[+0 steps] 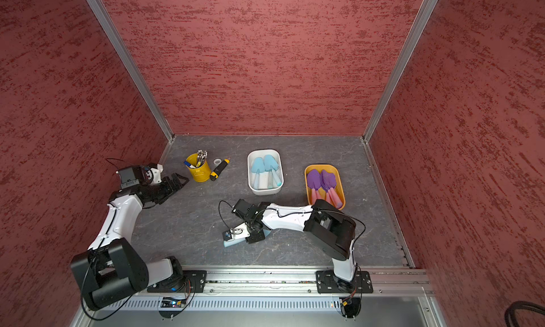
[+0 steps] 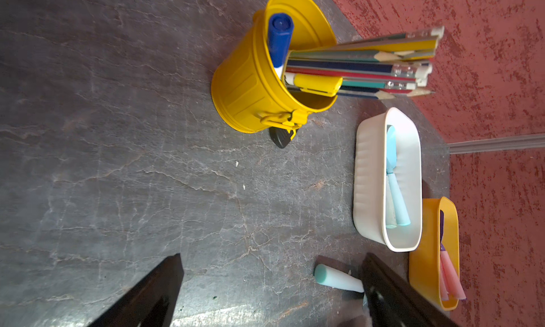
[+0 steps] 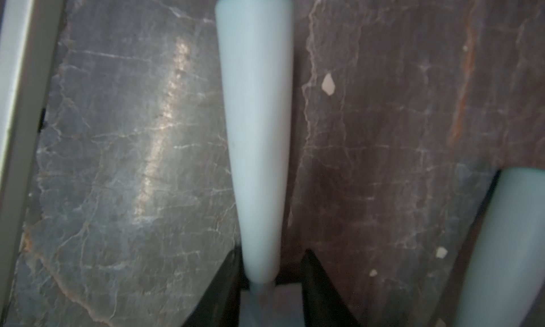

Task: Sort the small shovels by color and place them into the storage box
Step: Move the shovel to the center of the board, then pick up the shovel from the center of the board.

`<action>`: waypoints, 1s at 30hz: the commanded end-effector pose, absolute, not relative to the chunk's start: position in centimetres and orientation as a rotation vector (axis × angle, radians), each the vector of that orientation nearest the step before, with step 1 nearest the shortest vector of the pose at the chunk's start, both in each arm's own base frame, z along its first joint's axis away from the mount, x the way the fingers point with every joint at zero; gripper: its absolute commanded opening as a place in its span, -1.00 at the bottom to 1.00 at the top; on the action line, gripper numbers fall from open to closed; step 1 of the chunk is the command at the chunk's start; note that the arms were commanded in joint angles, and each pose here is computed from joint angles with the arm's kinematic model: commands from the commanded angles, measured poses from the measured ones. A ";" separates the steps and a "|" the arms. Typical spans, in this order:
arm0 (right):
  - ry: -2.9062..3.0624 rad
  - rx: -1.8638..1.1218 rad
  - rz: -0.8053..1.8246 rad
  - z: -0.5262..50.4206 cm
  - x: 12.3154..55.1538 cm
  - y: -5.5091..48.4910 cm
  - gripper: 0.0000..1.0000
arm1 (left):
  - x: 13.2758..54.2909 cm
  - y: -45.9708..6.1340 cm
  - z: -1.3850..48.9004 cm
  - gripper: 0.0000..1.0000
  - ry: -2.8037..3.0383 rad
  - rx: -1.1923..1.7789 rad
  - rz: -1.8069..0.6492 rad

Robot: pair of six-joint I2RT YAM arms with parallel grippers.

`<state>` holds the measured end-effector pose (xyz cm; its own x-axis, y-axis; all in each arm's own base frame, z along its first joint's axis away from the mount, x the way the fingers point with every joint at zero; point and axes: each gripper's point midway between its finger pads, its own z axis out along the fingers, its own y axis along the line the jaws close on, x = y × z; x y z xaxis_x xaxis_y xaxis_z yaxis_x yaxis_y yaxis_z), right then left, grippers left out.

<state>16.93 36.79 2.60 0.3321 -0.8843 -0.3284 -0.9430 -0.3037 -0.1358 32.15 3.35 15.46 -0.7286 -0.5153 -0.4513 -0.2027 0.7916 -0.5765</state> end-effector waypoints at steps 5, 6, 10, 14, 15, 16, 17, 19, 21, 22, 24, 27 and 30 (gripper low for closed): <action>1.823 -1.937 0.447 9.5 16.9 38.3 0.04 | 32.4 -0.4 16.0 0.94 2.376 -0.339 -0.708; 1.885 -1.833 0.495 10.9 17.0 38.7 0.05 | 32.4 -0.9 15.9 0.94 2.384 -0.322 -0.709; 2.222 -1.317 0.644 14.1 17.9 39.1 0.05 | 32.5 -2.0 15.4 0.94 2.406 -0.287 -0.713; 2.553 -0.712 0.690 15.0 18.6 37.8 0.09 | 32.5 -2.4 15.0 0.94 2.420 -0.293 -0.720; 2.628 -0.565 0.683 14.9 18.6 37.3 0.09 | 32.5 -2.5 14.9 0.94 2.422 -0.292 -0.726; 2.683 -0.453 0.678 14.7 18.4 36.8 0.09 | 32.5 -2.6 14.8 0.94 2.425 -0.292 -0.728; 2.741 -0.321 0.673 14.5 18.2 36.3 0.09 | 32.5 -2.7 14.8 0.94 2.428 -0.290 -0.731; 2.830 -0.097 0.698 13.9 17.6 35.8 0.08 | 32.5 -2.9 14.7 0.94 2.431 -0.287 -0.740; 2.906 0.133 0.754 12.7 16.7 35.9 0.08 | 32.4 -3.1 14.8 0.94 2.432 -0.286 -0.747; 2.931 0.222 0.771 12.2 16.4 36.0 0.07 | 32.4 -3.2 14.8 0.94 2.431 -0.284 -0.753; 2.961 0.279 0.780 11.5 16.1 36.3 -0.01 | 32.3 -3.4 15.0 0.94 2.428 -0.279 -0.763; 3.039 0.436 0.664 10.1 16.1 35.2 0.00 | 32.2 -3.7 15.0 0.94 2.429 -0.278 -0.776; 3.079 0.613 0.688 9.1 15.9 35.7 0.01 | 32.3 -3.9 15.3 0.94 2.422 -0.282 -0.788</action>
